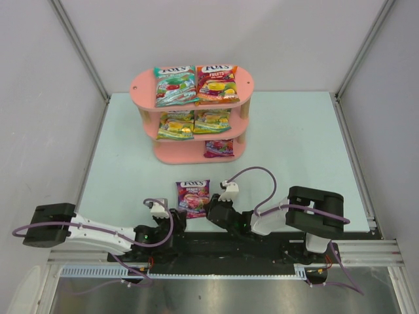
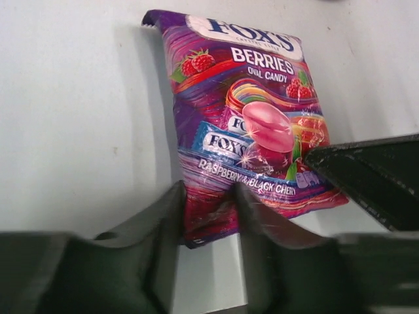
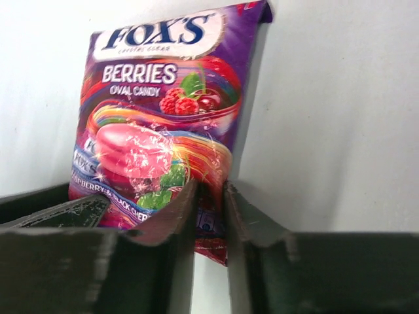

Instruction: Place and organize the candy bags onto the shelf

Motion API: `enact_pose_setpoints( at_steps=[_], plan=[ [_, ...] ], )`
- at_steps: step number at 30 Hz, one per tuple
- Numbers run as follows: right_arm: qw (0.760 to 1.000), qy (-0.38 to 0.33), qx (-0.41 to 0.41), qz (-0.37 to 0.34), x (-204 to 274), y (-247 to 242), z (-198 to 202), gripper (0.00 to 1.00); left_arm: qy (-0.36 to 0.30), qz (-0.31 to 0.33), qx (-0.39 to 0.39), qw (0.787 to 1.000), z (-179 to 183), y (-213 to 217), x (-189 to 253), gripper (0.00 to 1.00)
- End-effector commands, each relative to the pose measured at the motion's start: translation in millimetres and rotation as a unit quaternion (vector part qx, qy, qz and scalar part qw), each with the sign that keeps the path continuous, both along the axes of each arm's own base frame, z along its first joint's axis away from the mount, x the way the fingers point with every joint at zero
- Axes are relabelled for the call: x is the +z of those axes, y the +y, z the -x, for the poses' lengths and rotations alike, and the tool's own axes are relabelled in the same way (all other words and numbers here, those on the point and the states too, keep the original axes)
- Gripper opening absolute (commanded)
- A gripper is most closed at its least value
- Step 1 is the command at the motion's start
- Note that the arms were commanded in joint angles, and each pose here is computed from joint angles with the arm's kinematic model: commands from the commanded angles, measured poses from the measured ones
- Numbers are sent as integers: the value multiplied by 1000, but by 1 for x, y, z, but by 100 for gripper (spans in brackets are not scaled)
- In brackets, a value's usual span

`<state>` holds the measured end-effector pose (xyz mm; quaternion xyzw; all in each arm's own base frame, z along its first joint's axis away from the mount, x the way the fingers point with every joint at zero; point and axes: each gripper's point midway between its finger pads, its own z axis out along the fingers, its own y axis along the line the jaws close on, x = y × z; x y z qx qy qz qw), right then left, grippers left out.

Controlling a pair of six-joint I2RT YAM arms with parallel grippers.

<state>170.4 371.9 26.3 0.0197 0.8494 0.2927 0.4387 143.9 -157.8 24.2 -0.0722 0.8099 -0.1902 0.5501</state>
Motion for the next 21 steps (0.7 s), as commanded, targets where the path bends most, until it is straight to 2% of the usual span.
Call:
enact_pose_setpoints(
  at_steps=[1, 5, 6, 7, 14, 19, 21],
  plan=[
    [1000, 0, -9, 11, -7, -7, -2, 21, -9, -6, -6, 1000, -1, 5, -4, 33],
    [1000, -14, -7, 24, -3, -10, -4, 10, -16, -16, -16, 1000, -1, -2, 4, 13],
    [999, -20, -12, 24, 1, -11, -6, 3, -18, -22, -18, 999, -1, -3, 6, 5],
    [999, -23, -14, 29, 2, -14, -7, 0, -20, -27, -19, 999, -1, -4, 8, 1],
    [995, -82, -13, 49, 30, -18, -15, 0, -48, -28, -20, 998, -7, -13, 33, 0],
    [991, -122, -5, 54, 52, -17, -33, 0, -57, -5, -22, 998, -19, -20, 46, 0],
    [989, -138, 8, 50, 61, -13, -41, 0, -67, -24, -18, 997, -28, -15, 49, 0]
  ],
)
